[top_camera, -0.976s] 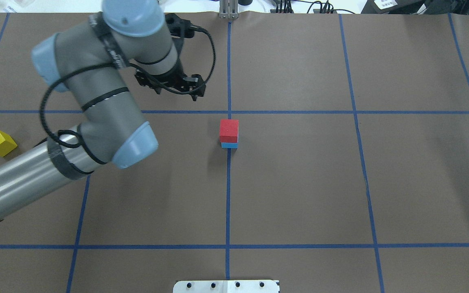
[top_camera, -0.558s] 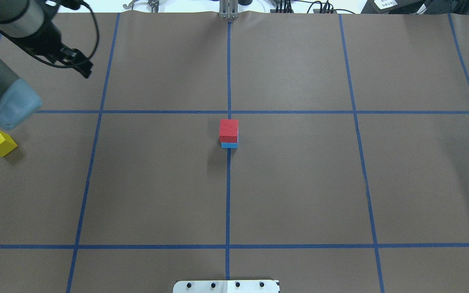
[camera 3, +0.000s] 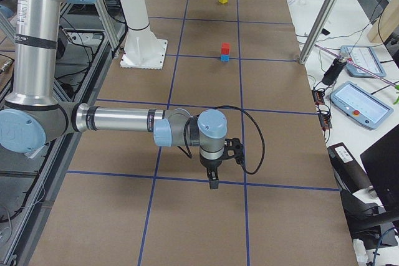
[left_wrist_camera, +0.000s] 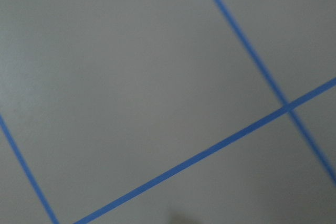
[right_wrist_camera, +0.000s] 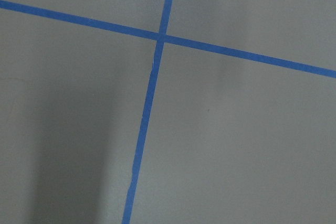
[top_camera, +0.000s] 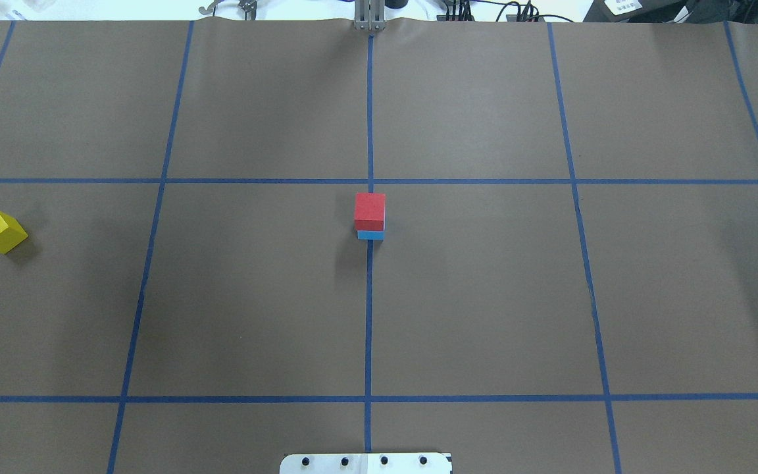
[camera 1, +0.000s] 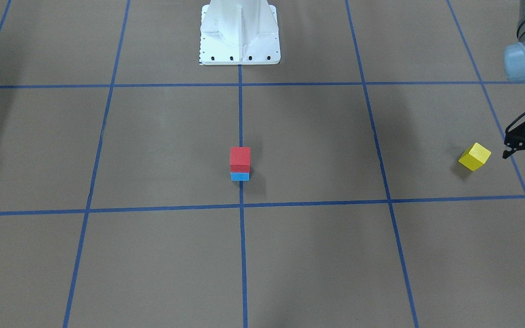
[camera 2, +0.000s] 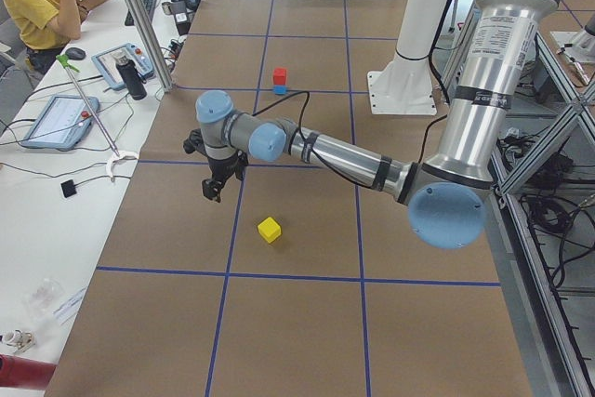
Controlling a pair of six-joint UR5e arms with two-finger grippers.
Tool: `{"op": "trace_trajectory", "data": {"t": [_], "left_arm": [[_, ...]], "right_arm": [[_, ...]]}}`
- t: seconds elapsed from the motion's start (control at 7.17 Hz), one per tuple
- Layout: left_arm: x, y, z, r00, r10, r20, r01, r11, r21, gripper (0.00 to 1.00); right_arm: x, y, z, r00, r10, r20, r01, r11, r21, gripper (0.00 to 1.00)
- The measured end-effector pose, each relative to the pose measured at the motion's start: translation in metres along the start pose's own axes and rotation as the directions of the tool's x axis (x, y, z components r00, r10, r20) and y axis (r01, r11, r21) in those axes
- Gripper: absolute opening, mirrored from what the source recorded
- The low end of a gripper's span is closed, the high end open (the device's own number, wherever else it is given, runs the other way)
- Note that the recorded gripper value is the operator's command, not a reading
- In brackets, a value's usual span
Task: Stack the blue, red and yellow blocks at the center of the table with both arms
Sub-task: 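Move the left gripper back toward the yellow cube, then lower the left gripper onto the yellow cube and close it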
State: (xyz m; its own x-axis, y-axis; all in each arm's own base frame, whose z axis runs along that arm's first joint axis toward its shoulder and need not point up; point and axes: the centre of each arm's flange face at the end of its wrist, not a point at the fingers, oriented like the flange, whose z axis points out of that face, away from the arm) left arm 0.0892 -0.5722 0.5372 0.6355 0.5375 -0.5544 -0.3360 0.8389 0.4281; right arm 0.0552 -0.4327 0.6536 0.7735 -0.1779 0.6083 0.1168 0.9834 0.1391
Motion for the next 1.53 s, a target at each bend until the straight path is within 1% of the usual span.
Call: {"op": "trace_trajectory", "data": {"t": [0.14,0.28,0.42,0.56,0.7,0.84,1.12,1.39,1.53], "left_arm": [[-0.009,0.026,0.015,1.0,-0.028,-0.007,0.028,0.999,0.031,1.0],[-0.003,0.035,0.026,0.996,-0.086,-0.02,0.087,0.994,0.066,1.0],[0.018,0.04,0.045,0.991,-0.124,-0.045,0.127,0.988,0.085,1.0],[0.039,0.046,0.067,0.987,-0.147,-0.063,0.152,0.984,0.091,1.0],[0.052,0.055,0.083,0.986,-0.151,-0.066,0.157,0.983,0.094,1.0],[0.056,0.068,0.095,0.987,-0.144,-0.066,0.15,0.984,0.098,1.0],[0.054,0.09,0.103,0.992,-0.11,-0.063,0.116,0.987,0.108,0.99],[0.053,0.094,0.106,0.998,-0.037,-0.053,0.042,0.993,0.112,0.99],[0.051,0.095,0.108,0.999,-0.014,-0.049,0.02,0.994,0.109,0.99]], "right_arm": [[0.0,-0.001,0.0,1.0,-0.001,0.0,0.001,1.0,0.001,1.0],[-0.001,-0.002,-0.001,1.0,-0.003,0.0,0.003,1.0,0.004,1.0],[-0.001,-0.003,-0.002,1.0,-0.006,-0.001,0.006,1.0,0.007,1.0],[-0.001,-0.004,-0.002,1.0,-0.008,-0.001,0.008,1.0,0.009,1.0],[-0.002,-0.005,-0.003,1.0,-0.009,-0.001,0.009,1.0,0.011,1.0],[-0.002,-0.006,-0.003,1.0,-0.01,-0.001,0.01,1.0,0.012,1.0],[-0.002,-0.007,-0.004,1.0,-0.011,-0.001,0.011,1.0,0.014,1.0],[-0.002,-0.007,-0.004,1.0,-0.011,-0.001,0.011,1.0,0.013,1.0],[-0.002,-0.007,-0.004,1.0,-0.011,-0.001,0.011,1.0,0.013,1.0]]}}
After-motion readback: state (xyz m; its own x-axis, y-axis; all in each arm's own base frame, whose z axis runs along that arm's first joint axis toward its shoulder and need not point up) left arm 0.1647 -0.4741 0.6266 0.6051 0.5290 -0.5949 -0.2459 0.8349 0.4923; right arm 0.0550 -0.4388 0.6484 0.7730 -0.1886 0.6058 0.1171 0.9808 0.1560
